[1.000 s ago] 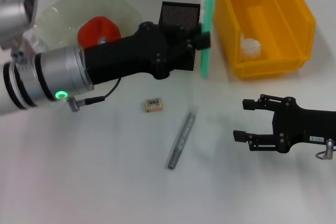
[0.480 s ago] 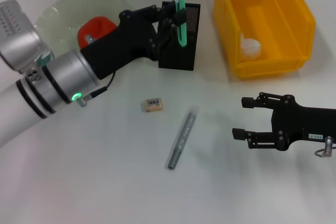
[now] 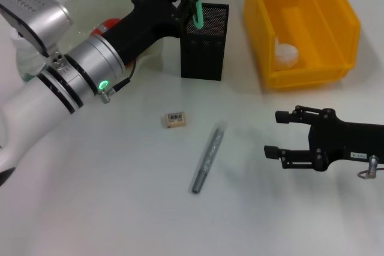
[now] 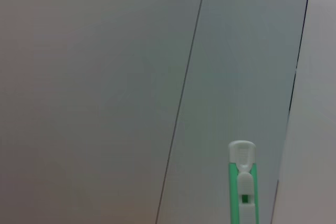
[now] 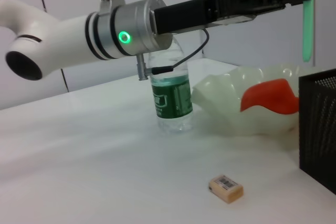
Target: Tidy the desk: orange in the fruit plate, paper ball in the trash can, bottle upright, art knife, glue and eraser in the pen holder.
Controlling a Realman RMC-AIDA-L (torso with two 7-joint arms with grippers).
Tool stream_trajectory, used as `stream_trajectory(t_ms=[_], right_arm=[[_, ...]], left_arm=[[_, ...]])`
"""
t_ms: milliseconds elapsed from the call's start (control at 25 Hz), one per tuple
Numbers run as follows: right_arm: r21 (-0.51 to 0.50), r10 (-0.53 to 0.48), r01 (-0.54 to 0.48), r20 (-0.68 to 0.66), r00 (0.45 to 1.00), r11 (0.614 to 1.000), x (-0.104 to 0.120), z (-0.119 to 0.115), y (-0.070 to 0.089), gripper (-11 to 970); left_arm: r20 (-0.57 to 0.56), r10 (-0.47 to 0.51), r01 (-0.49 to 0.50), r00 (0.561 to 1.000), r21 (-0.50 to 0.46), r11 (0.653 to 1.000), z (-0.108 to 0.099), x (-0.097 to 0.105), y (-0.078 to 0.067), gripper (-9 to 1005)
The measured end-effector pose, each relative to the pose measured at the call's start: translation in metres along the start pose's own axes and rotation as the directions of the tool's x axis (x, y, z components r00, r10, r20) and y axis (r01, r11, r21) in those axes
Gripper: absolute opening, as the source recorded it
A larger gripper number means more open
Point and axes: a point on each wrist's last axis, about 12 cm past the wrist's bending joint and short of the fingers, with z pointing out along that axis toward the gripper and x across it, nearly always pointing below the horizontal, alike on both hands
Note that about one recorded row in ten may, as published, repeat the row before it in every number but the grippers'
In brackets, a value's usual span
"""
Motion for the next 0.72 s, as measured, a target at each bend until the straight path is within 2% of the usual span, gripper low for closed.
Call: stream_trajectory(t_ms=[120,480,720], right_arm=[[0.048,0.008,-0.009,0.032,0.999,0.999,0.000,-0.002,-0.003,816],[0.106,-0.006,-0.002,0.074,0.997,0.994,0.002,-0.006,-0.004,816],[0.182,-0.051,0.022,0.156,0.986,0.983,0.007,-0.006,0.000,816]], left_arm=[[0.011,0.049,-0.049,0.999,-0.018,0.999,0.004,0.005,-0.010,251],[0.011,0.095,-0.094,0.995,-0.057,0.994,0.009,0.011,-0.020,260],[0.003,0.108,-0.108,0.994,-0.079,0.991,0.013,0.016,-0.027,266]])
